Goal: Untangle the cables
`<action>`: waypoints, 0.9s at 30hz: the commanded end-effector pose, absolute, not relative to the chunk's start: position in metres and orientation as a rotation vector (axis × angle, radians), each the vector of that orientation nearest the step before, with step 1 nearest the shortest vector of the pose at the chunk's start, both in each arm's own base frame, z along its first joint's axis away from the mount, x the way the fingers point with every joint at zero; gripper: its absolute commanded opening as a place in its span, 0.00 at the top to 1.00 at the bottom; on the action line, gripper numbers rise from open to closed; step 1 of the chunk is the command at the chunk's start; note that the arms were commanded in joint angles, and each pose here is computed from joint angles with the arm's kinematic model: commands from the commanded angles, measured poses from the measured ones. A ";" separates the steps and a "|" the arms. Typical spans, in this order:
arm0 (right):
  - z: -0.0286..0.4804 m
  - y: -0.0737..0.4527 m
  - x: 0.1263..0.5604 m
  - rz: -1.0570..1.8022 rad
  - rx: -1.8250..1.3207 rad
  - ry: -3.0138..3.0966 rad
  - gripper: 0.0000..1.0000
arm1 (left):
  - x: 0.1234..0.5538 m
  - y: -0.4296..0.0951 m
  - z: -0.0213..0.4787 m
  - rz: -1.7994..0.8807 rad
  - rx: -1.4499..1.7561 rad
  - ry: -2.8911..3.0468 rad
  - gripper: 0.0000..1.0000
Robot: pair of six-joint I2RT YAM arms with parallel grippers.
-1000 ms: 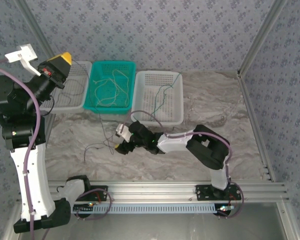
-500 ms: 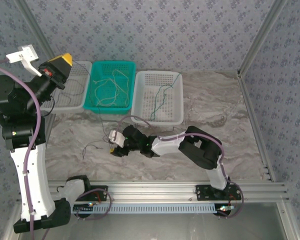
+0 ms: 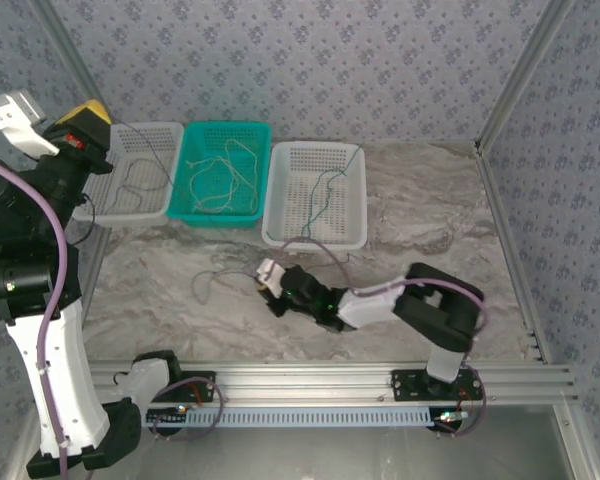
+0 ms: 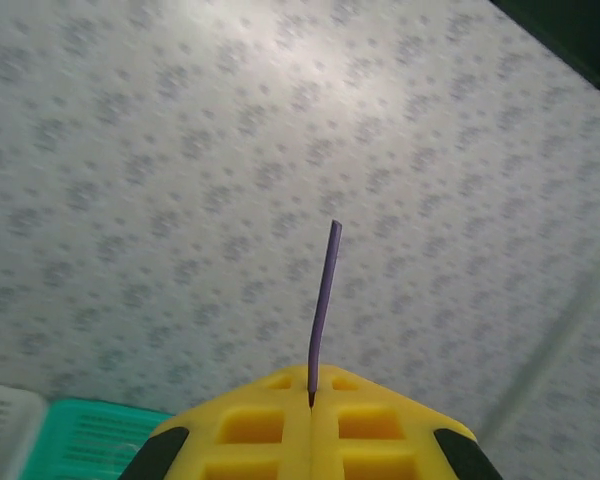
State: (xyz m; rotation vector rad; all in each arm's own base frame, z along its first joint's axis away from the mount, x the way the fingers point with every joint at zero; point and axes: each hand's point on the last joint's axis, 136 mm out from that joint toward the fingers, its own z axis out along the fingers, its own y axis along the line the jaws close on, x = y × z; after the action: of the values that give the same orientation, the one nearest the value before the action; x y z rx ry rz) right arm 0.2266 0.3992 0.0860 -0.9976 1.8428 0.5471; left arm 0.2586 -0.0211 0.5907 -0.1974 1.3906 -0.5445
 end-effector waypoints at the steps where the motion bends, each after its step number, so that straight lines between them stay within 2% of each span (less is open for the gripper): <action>1: 0.103 0.353 0.236 0.398 -0.726 1.945 1.00 | 0.270 0.024 0.584 -0.285 -0.343 1.371 1.00; 6: 0.102 0.283 0.237 0.237 -0.533 2.027 1.00 | 0.282 0.056 0.588 -0.185 -0.451 1.328 1.00; 13: 0.099 0.167 0.254 0.258 -0.028 2.096 1.00 | 0.305 0.098 0.596 -0.153 -0.600 1.268 1.00; 18: 0.096 0.123 0.266 0.261 0.129 2.117 1.00 | 0.315 0.134 0.610 -0.066 -0.674 1.206 1.00; 23: 0.085 0.088 0.276 0.205 0.271 2.189 1.00 | 0.323 0.147 0.646 -0.027 -0.653 1.129 1.00; 27: 0.068 0.040 0.268 0.065 0.555 2.261 1.00 | 0.333 0.154 0.673 -0.013 -0.625 1.064 1.00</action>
State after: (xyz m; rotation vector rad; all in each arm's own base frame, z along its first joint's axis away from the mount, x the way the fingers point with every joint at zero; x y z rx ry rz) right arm 0.2790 0.0628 0.0802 0.3748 2.1833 0.1272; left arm 0.3426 0.1502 0.6405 -0.6552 1.1662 -0.0415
